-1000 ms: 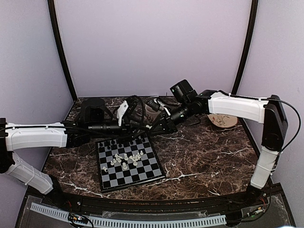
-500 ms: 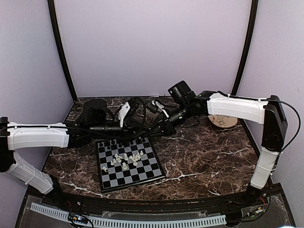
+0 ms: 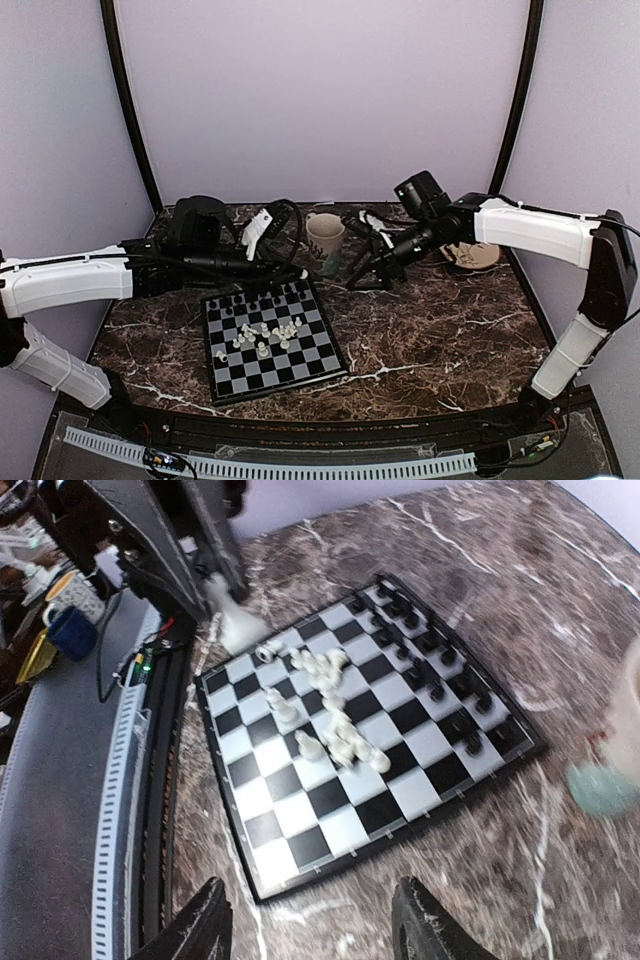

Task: Set up the chess pieces on the board
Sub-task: Pass from the right arm to the left

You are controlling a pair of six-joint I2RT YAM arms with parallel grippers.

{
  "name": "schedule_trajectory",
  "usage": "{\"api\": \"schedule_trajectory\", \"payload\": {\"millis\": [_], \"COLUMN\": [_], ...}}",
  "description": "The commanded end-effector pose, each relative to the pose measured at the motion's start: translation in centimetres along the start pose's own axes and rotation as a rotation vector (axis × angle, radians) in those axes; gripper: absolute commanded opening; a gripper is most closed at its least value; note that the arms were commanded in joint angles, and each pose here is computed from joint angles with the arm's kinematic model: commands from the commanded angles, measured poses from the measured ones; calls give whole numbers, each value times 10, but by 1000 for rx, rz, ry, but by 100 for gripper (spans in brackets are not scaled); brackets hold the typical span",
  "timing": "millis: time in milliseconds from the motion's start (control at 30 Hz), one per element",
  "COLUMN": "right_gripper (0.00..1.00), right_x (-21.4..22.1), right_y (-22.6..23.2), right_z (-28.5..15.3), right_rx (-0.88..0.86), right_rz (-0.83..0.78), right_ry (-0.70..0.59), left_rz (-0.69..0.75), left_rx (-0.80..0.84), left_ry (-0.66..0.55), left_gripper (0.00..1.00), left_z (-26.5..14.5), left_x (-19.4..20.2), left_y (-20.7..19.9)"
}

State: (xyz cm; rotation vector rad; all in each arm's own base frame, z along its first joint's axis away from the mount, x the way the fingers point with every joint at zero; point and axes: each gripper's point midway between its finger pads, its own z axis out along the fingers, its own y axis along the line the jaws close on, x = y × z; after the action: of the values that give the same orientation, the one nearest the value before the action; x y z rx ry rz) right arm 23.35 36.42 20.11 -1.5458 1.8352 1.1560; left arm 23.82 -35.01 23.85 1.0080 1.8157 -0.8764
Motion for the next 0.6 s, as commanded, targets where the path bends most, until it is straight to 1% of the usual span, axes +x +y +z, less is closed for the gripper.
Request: {"api": "schedule_trajectory", "payload": {"millis": [0,100,167,300,567], "right_gripper": [55,54,54,53,53], "right_x": [25,50,63,72,79], "right_y": [-32,-50,-58,-63,-63], "right_z": [-49,-66,-70,-75,-72], "right_rx": [182,261,310,372,365], "right_rz": [3,41,29,-13,-19], "right_ry": [-44,-75,-84,-50,-40], "left_rz": [-180,-297,-344,-387,-449], "left_rx": [-86,-137,-172,-227,-370], "left_ry": [210,280,329,422,616], "left_gripper": [9,9,9,9,8], "left_z": [-25,-39,-49,-66,-97], "left_x": [53,86,106,139,202], "left_y": [4,5,1,-10,-23]}}
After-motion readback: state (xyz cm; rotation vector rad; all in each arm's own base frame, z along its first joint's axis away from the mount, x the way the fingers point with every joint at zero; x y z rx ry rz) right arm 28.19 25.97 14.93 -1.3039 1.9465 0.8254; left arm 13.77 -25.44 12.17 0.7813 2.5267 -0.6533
